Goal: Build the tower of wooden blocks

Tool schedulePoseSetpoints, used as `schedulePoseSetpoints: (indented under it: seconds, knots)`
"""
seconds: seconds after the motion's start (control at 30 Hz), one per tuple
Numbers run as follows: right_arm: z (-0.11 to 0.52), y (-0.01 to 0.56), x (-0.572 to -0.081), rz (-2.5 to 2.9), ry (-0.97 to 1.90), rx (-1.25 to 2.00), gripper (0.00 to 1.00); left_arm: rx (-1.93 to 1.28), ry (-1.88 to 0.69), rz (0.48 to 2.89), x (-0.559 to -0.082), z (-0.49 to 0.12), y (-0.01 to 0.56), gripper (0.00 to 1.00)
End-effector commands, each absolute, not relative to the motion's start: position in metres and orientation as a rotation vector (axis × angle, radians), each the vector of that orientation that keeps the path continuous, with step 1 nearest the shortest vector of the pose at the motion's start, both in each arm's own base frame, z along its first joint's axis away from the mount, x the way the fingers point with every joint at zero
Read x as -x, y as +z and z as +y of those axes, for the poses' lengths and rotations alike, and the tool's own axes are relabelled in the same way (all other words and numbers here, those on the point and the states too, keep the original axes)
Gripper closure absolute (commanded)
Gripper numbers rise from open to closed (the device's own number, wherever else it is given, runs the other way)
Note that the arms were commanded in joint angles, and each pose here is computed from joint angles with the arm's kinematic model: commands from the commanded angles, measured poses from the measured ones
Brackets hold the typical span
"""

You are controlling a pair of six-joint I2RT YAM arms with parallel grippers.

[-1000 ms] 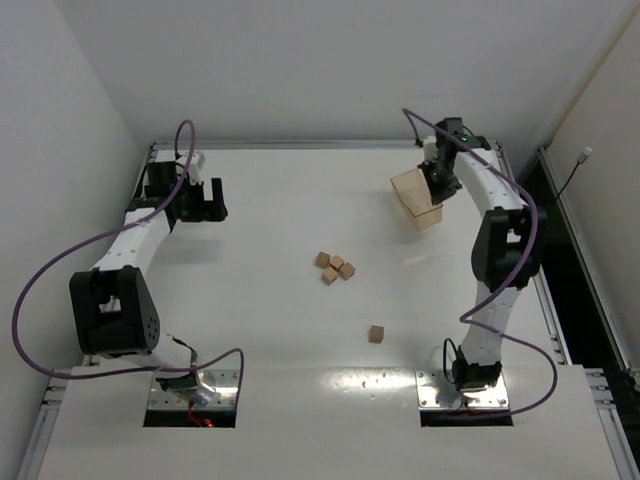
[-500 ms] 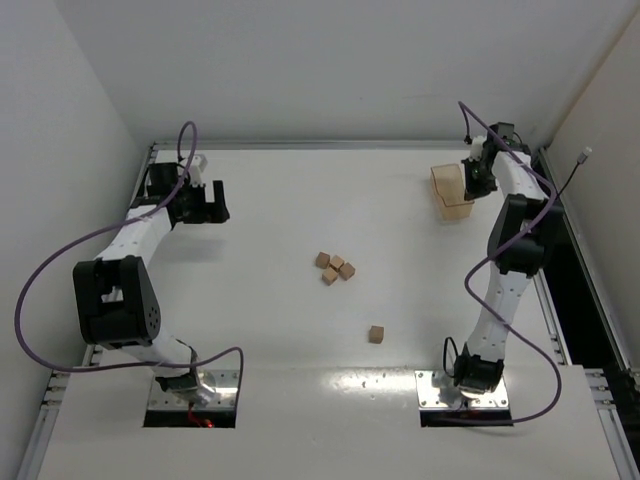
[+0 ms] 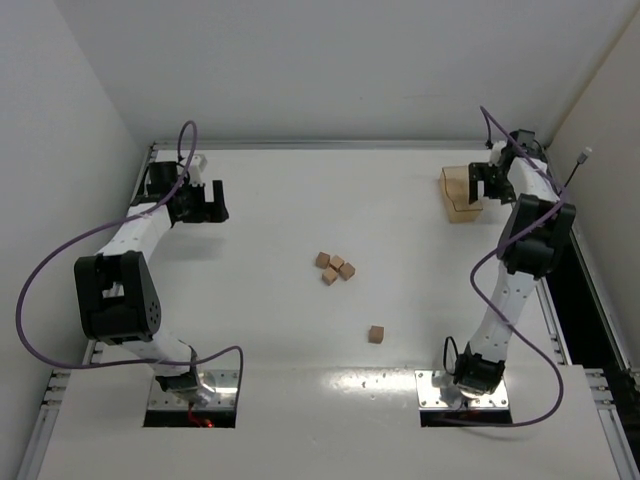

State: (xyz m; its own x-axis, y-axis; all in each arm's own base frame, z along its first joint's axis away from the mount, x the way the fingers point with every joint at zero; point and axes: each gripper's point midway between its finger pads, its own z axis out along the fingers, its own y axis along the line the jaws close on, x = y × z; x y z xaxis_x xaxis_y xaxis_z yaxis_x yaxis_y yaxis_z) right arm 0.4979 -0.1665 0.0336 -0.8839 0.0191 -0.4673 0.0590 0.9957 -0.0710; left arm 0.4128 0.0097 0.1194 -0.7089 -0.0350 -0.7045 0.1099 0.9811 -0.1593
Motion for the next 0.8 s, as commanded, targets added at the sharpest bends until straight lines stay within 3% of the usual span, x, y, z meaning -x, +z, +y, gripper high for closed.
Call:
schedulePoseSetpoints:
  seconds: [0.0,0.2,0.3,0.37,0.4,0.5,0.53,0.63,0.77]
  knots:
    - [-0.151,0.113,-0.503,2.47,-0.124,0.006,0.13,-0.065,-0.231,2.257,-0.428,0.015,0.147,0.0]
    - [-0.079,0.218,-0.468,2.2,0.057,0.224,0.1,-0.099,-0.259,2.21,-0.423,0.005,0.165,0.0]
    - [-0.02,0.225,-0.446,2.15,0.286,0.415,0.1,-0.143,-0.27,2.219,-0.418,-0.002,0.166,0.0]
    - [0.021,0.208,-0.429,2.189,0.391,0.55,0.16,-0.173,-0.254,2.223,-0.416,-0.01,0.167,0.0]
    - [0.035,0.196,-0.426,2.215,0.422,0.593,0.3,-0.162,-0.23,2.227,-0.417,-0.007,0.166,0.0]
    - [0.076,0.16,-0.418,2.271,0.416,0.717,0.51,-0.172,-0.235,2.225,-0.414,-0.011,0.166,0.0]
    - [0.086,0.153,-0.417,2.276,0.409,0.747,0.71,-0.165,-0.225,2.236,-0.413,-0.009,0.165,0.0]
    - [0.115,0.124,-0.421,2.331,0.332,0.796,1.0,-0.15,-0.186,2.231,-0.413,-0.003,0.168,0.0]
    - [0.133,0.099,-0.434,2.386,0.174,0.775,1.0,-0.13,-0.147,2.246,-0.411,0.003,0.163,0.0]
